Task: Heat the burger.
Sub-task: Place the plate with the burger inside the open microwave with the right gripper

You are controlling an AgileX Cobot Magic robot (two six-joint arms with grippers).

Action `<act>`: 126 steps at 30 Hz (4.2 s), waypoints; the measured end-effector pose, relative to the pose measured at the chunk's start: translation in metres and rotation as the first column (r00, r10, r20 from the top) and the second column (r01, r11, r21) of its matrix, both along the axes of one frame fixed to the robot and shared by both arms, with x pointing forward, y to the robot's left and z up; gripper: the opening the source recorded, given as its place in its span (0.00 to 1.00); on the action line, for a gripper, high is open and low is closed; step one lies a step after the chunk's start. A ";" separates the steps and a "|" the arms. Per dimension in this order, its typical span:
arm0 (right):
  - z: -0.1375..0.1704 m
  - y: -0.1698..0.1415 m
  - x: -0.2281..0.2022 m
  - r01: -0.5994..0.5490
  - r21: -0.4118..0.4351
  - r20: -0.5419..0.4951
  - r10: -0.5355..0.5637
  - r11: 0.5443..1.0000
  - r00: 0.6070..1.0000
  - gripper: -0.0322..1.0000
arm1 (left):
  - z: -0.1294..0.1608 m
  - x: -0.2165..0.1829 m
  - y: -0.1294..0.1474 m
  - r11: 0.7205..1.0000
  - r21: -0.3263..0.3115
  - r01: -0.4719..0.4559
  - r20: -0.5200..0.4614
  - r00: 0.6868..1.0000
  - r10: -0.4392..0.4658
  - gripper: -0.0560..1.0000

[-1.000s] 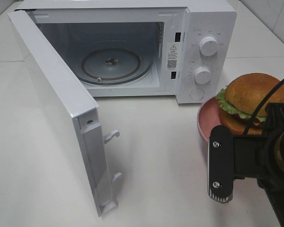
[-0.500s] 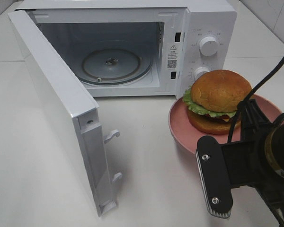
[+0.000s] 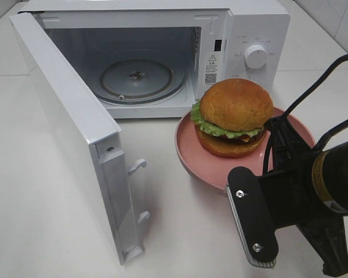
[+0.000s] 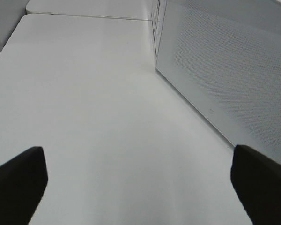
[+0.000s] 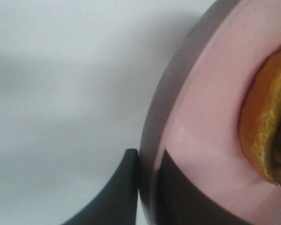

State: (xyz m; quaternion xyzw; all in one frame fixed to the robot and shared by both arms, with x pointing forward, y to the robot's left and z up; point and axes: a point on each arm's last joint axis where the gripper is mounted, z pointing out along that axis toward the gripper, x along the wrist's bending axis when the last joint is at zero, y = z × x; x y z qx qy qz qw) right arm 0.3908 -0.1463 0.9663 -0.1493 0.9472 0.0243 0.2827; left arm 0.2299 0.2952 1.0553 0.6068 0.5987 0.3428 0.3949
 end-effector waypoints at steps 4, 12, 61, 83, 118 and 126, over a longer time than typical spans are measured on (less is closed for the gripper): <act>0.001 -0.003 0.006 -0.013 0.003 0.010 0.013 1.000 1.000 0.10 | 0.000 0.000 0.000 1.000 0.000 0.000 0.000 1.000 0.000 0.99; 0.002 -0.007 0.018 -0.104 0.021 0.042 0.103 0.994 0.994 0.10 | 0.000 0.000 0.000 1.000 0.000 0.000 0.000 1.000 0.000 0.99; 0.011 -0.009 0.055 -0.330 0.015 0.047 0.329 0.944 0.943 0.10 | 0.000 0.000 0.000 1.000 0.000 0.000 0.000 1.000 0.000 0.99; -0.003 0.032 0.090 -0.398 -0.018 0.034 0.399 0.917 0.916 0.10 | 0.000 0.000 0.000 1.000 0.000 0.000 0.000 1.000 0.000 0.99; -0.022 0.078 0.150 -0.391 -0.013 0.033 0.391 0.920 0.920 0.10 | 0.000 0.000 0.000 1.000 0.000 0.000 0.000 1.000 0.000 0.99; -0.022 0.088 0.164 -0.359 0.010 0.037 0.359 0.933 0.933 0.10 | 0.000 0.000 0.000 1.000 0.000 0.000 0.000 1.000 0.000 0.99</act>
